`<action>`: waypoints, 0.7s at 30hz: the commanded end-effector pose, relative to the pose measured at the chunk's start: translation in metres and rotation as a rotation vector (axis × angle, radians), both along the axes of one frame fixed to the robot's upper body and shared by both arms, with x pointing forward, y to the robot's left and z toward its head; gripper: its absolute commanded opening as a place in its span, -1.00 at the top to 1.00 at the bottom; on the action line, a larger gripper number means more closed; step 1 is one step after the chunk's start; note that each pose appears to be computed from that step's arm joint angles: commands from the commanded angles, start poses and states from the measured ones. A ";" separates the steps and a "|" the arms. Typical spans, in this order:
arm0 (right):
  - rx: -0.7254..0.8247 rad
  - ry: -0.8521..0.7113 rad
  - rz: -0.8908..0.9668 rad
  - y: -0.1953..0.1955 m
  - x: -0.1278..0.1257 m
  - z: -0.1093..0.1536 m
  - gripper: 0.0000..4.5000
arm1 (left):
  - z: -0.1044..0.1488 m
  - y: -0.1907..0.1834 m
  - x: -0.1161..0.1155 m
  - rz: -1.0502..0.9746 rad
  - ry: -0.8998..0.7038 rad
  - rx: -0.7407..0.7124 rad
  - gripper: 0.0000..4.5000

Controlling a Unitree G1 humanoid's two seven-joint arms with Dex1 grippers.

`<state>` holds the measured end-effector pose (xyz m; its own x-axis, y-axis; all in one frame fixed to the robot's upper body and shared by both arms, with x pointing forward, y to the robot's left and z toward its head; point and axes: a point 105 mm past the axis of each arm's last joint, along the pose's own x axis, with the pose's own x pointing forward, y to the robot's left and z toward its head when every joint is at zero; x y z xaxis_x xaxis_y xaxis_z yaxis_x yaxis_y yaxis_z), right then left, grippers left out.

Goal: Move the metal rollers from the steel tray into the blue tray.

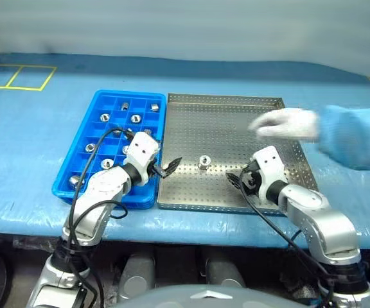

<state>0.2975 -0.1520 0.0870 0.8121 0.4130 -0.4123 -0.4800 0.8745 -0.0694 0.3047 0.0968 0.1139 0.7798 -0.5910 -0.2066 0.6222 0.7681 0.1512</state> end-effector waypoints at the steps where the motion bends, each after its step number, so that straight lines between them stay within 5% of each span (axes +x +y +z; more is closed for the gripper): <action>1: 0.019 -0.046 0.082 0.021 0.009 0.009 -0.76 | 0.015 0.009 -0.003 0.034 -0.057 0.003 -0.94; 16: 0.043 -0.003 0.133 0.043 0.029 -0.010 -0.76 | 0.013 0.025 -0.016 0.125 -0.050 0.012 -0.94; 21: 0.053 -0.010 0.125 0.043 0.030 -0.009 -0.23 | 0.014 0.028 -0.016 0.133 -0.053 0.018 -0.94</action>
